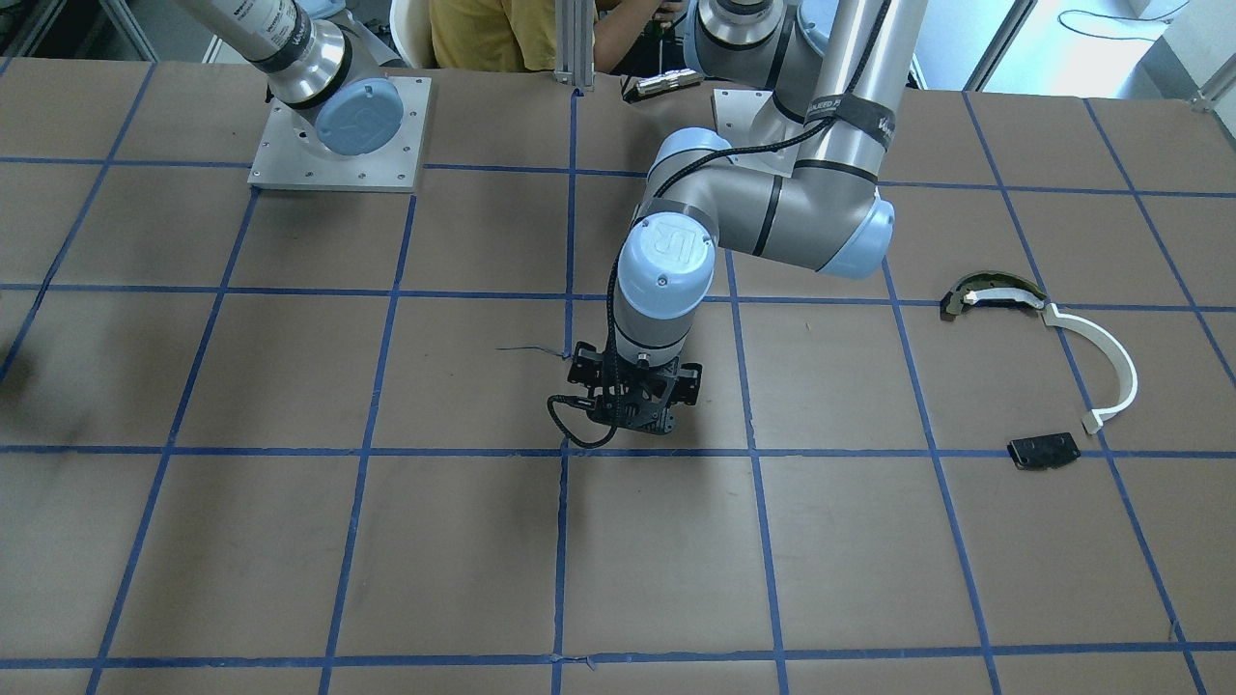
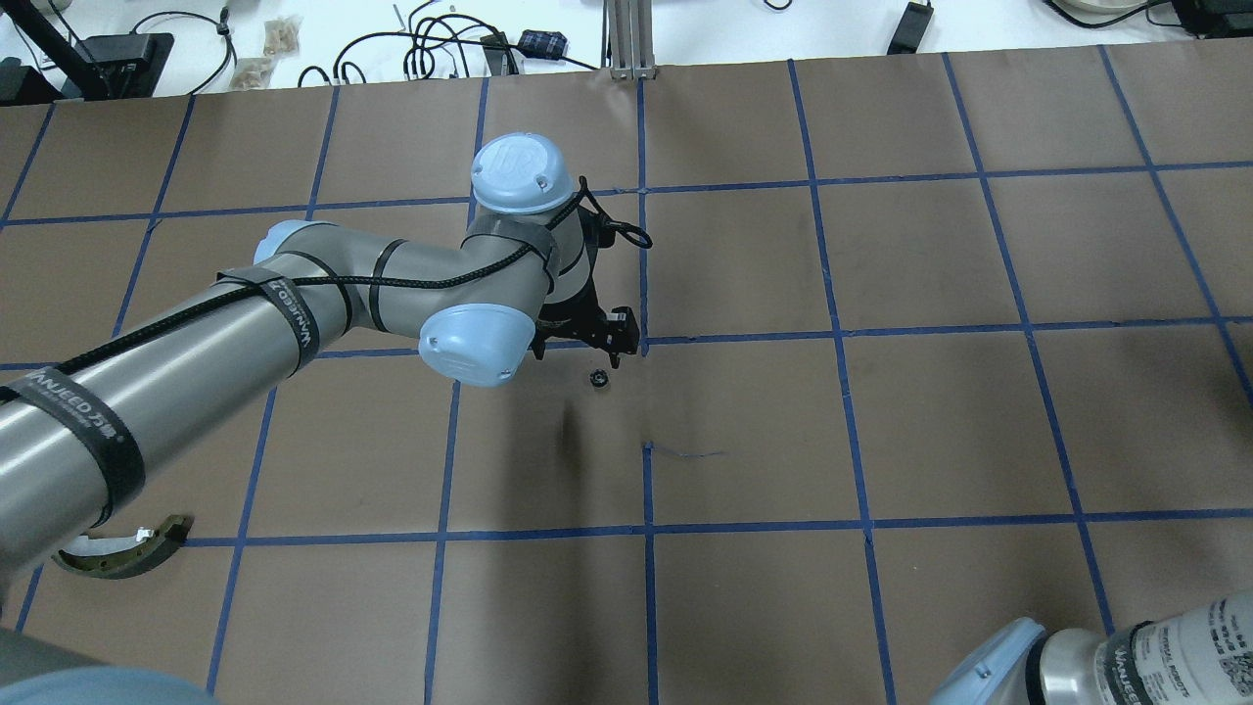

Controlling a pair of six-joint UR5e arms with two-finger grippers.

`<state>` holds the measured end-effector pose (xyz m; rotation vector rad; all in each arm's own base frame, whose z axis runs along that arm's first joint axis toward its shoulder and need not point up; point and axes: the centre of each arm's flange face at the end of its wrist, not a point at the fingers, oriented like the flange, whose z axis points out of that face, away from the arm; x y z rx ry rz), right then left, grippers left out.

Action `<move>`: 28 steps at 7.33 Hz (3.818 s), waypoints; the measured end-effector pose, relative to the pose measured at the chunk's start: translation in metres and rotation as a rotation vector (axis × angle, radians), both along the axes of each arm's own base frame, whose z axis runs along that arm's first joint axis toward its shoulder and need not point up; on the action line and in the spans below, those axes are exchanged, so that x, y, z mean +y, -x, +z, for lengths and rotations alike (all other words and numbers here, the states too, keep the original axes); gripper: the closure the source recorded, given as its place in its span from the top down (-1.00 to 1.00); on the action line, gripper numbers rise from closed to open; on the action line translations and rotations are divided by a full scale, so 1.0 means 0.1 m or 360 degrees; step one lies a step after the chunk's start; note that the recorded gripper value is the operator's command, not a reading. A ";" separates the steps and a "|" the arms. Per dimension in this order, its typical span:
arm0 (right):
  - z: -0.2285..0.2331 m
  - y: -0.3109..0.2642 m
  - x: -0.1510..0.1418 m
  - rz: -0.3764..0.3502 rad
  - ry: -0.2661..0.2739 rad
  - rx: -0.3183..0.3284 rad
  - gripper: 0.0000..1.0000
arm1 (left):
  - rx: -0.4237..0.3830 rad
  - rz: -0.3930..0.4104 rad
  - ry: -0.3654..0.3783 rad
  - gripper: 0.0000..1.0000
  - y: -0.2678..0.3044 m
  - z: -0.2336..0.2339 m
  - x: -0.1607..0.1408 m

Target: Place bearing gear from tray to pile

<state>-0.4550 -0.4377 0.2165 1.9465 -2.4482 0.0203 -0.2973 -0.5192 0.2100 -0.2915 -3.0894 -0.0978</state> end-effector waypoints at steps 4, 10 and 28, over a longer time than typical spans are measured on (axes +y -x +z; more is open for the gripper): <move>-0.22 0.01 -0.04 0.0198 0.0051 -0.0024 1.00 | -0.0014 -0.0020 -0.0039 0.61 0.08 -0.34 -0.03; -0.40 -0.05 -0.12 0.0216 0.0085 -0.0088 0.99 | -0.0018 -0.0038 -0.0054 -1.00 0.14 -0.40 -0.02; 0.48 -4.89 -0.99 -0.0549 0.0049 -0.0105 -0.81 | 0.0074 0.0303 -0.0326 -1.00 -5.94 -0.01 0.13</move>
